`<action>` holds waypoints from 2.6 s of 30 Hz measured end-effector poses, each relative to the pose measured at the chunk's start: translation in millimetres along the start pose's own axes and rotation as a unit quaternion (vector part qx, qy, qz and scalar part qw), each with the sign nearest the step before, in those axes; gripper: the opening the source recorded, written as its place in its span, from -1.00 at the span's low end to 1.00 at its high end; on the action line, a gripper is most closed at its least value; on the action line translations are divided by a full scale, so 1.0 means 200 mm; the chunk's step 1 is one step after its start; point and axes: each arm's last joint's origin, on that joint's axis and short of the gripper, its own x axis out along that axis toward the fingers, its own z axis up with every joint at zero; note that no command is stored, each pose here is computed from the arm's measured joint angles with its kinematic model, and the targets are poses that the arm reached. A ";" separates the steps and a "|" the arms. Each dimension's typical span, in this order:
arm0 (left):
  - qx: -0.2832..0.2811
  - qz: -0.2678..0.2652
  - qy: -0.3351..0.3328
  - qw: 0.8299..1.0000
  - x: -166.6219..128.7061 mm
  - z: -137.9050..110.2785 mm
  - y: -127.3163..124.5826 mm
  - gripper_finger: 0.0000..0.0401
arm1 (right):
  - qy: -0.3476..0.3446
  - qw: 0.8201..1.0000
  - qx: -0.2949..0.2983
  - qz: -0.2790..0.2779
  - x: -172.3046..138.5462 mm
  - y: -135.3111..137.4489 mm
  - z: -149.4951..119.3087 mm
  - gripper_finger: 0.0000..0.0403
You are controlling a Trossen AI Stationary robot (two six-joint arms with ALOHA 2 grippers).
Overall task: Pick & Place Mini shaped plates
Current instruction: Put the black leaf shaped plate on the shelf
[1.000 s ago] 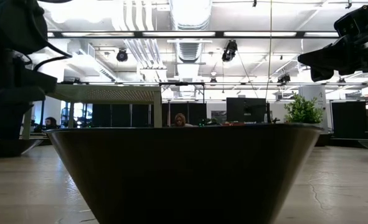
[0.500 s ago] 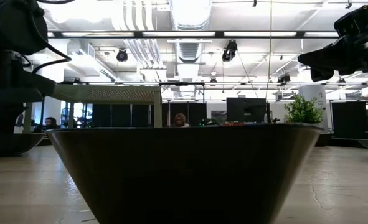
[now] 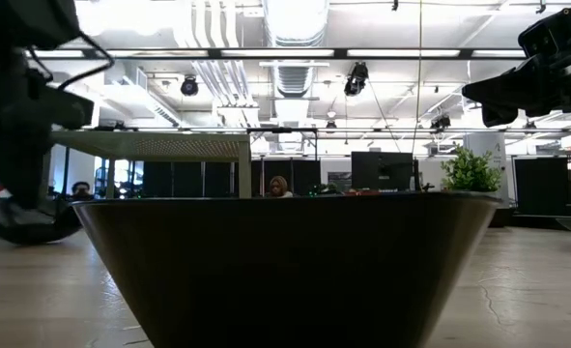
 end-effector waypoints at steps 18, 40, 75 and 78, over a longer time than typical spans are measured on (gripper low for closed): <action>0.005 -0.023 -0.119 0.993 -0.41 0.19 -0.12 -1.00 | 0.000 1.000 0.000 0.000 0.00 0.00 0.00 -0.96; -0.030 0.062 -0.218 0.973 -0.67 0.77 0.08 -1.00 | 0.000 1.000 0.000 0.000 0.00 0.00 0.00 -0.96; -0.084 0.032 -0.158 0.983 -0.49 1.11 0.38 -1.00 | 0.000 1.000 0.017 0.000 0.00 0.00 0.00 -0.96; -0.082 0.035 -0.153 0.984 -0.47 1.12 0.37 -1.00 | 0.000 1.000 0.017 0.000 0.00 0.00 0.00 -0.96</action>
